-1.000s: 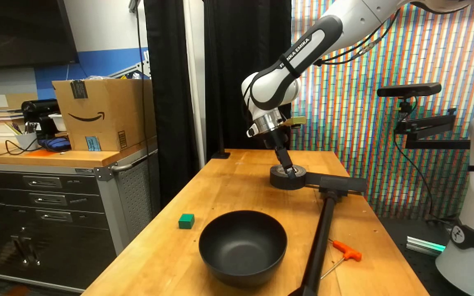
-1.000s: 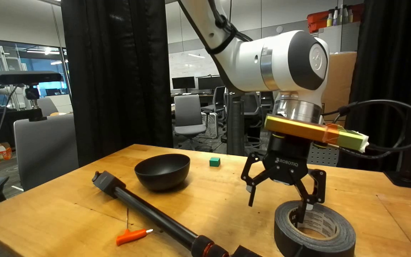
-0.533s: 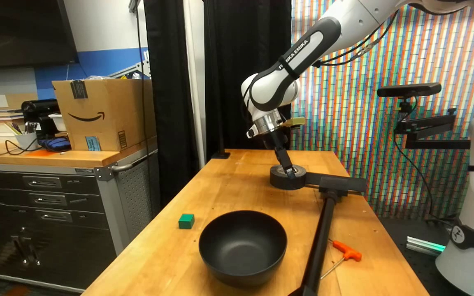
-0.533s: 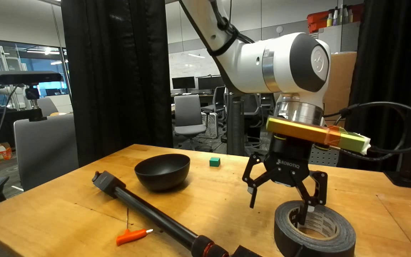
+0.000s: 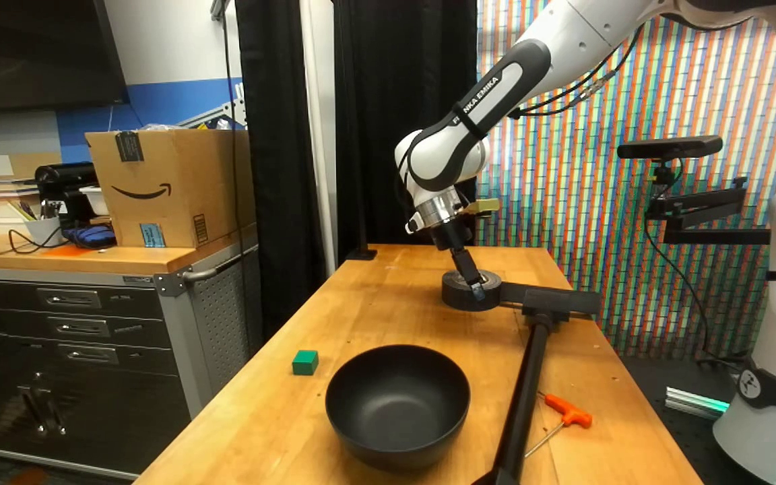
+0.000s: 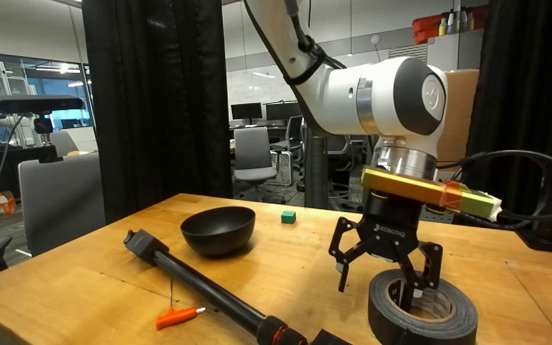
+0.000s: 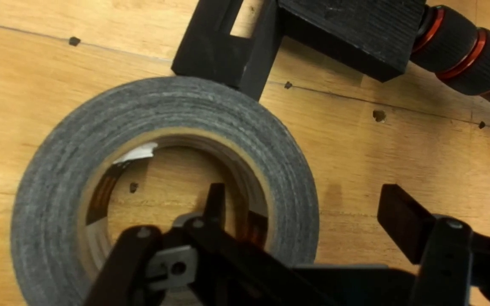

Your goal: Move the tape to the left

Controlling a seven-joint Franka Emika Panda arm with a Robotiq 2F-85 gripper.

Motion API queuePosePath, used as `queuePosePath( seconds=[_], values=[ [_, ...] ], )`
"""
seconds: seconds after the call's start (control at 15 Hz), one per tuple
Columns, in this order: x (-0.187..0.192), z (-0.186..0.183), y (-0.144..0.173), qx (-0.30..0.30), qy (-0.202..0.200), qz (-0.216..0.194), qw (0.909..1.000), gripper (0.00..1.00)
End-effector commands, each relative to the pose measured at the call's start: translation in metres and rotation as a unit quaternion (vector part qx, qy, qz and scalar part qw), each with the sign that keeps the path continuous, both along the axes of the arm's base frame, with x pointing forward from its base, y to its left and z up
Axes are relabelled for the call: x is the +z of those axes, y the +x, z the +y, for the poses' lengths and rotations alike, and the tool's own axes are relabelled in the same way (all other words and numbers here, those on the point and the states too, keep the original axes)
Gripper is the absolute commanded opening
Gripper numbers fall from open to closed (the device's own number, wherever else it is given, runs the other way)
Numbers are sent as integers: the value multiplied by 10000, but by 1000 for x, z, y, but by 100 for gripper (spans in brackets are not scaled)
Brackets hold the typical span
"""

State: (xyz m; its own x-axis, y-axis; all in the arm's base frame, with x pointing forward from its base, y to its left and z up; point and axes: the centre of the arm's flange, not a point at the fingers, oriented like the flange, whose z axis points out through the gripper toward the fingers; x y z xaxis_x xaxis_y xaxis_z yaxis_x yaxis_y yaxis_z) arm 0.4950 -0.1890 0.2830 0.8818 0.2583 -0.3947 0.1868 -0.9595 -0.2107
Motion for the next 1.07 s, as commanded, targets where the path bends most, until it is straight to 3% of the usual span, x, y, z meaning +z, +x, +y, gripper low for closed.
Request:
queuePosePath(
  seconds=[0.0,0.53,1.0],
  values=[
    [4,-7,8,64,22,-74,9999,68],
    [10,-8,9,125,-24,-132,9998,9],
    [16,-1,13,198,-64,-145,9997,8]
  ],
)
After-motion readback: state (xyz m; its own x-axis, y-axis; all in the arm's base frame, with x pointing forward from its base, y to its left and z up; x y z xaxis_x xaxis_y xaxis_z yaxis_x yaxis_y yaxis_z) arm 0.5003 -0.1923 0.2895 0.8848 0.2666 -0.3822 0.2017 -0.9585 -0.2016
